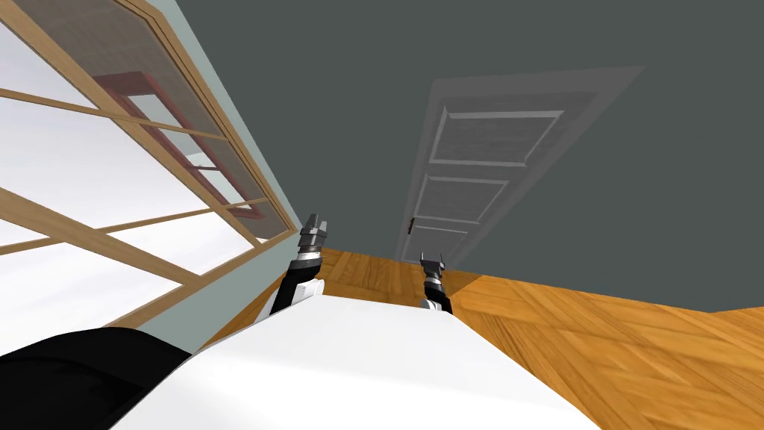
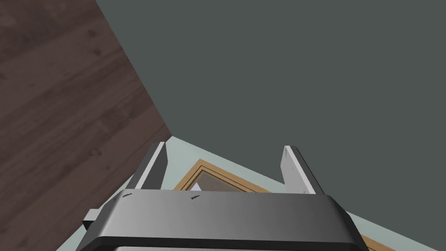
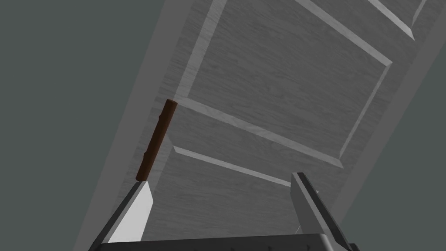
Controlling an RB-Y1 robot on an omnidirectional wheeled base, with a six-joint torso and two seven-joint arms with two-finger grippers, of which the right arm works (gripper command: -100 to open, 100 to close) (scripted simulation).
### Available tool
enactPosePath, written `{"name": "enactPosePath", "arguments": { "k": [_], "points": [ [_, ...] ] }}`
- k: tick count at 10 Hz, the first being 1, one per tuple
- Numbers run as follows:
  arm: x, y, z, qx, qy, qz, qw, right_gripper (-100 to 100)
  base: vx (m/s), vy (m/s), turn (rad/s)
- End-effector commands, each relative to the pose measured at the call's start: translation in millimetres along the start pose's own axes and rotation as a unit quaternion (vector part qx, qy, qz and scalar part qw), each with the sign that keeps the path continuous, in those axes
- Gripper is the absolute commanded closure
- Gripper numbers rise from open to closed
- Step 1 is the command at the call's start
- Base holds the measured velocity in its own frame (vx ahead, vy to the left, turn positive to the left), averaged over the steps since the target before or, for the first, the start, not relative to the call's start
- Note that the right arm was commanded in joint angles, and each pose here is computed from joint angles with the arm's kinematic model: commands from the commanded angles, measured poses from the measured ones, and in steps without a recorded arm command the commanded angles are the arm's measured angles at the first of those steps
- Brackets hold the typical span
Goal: Pull the door open
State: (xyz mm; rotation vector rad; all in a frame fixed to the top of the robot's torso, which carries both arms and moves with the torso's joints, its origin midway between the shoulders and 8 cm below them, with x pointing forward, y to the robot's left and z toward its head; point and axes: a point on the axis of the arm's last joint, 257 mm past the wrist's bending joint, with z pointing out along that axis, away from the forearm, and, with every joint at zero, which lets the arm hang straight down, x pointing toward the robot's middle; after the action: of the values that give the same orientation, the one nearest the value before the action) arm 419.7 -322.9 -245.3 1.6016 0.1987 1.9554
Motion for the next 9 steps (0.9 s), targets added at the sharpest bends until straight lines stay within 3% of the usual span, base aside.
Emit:
{"name": "enactPosePath", "arguments": {
  "k": [1,6,9],
  "points": [
    [-10.2,-0.4,-2.4,-0.002,-0.01,0.018,0.9998,-100,0.08,-0.039,0.16],
    [-40.2,-4.1,-9.7,-0.008,-0.04,0.069,0.9968,-100,0.086,-0.053,0.165],
    [-68.3,-5.5,-18.2,-0.018,-0.068,0.112,0.9912,-100,0.107,-0.077,0.239]
  ]
}}
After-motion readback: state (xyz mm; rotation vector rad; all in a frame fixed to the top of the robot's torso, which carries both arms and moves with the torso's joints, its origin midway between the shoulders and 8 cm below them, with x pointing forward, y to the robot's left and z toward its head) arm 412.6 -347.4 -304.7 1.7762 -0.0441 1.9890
